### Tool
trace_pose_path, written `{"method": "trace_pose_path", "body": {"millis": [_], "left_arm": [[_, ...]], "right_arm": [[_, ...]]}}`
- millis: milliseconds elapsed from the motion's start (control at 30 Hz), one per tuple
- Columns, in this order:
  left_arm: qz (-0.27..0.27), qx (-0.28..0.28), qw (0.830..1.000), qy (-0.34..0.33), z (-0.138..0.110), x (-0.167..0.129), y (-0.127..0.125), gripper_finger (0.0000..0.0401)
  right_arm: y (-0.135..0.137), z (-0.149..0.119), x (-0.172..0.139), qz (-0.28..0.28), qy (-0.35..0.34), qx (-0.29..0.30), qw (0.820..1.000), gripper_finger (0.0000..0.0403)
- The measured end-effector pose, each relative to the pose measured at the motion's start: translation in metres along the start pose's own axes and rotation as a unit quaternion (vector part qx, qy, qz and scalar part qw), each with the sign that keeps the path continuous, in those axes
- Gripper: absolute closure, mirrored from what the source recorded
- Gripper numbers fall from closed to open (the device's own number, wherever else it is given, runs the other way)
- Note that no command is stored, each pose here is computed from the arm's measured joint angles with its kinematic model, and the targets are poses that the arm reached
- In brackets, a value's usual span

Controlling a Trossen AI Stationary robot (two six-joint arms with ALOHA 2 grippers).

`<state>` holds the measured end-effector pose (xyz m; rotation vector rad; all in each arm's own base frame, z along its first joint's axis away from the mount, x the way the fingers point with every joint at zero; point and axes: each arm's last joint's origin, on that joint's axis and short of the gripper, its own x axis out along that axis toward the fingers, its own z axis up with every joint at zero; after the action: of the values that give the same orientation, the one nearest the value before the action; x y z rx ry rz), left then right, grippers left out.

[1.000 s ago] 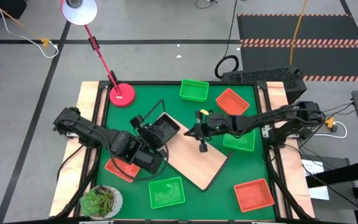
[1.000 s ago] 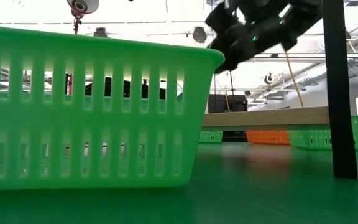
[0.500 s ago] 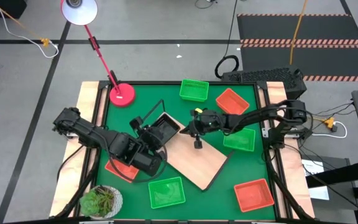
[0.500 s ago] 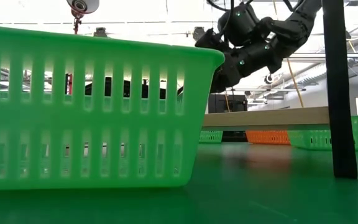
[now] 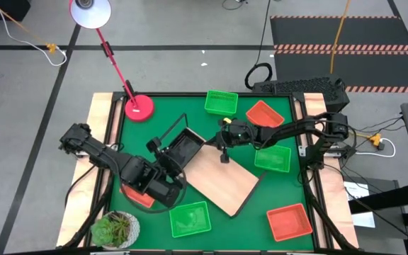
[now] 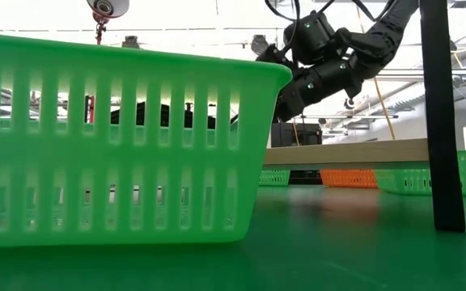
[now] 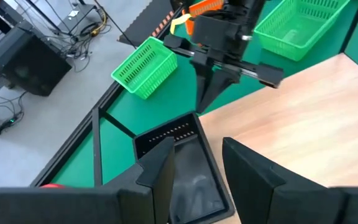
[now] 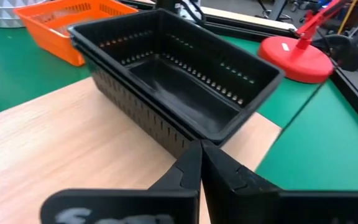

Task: Stack baskets on shelf by color
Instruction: Adjust the stacked black bins on the shelf, then put the top green bin on the shelf

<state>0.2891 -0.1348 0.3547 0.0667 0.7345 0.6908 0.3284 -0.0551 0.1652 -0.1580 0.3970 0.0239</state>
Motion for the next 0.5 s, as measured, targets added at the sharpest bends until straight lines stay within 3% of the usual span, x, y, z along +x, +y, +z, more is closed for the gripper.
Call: {"method": "trace_pose_path", "body": {"millis": [300, 500], "left_arm": [[-0.009, 0.005, 1.000, -0.007, -0.004, -0.007, -0.004, 0.0263], [0.012, 0.038, 0.999, -0.001, -0.015, 0.002, -0.007, 0.0263]], "right_arm": [[-0.011, 0.007, -0.019, -0.015, 0.031, 0.003, 0.999, 0.0403], [-0.024, 0.016, -0.047, -0.127, 0.084, 0.009, 0.988, 0.0401]]}}
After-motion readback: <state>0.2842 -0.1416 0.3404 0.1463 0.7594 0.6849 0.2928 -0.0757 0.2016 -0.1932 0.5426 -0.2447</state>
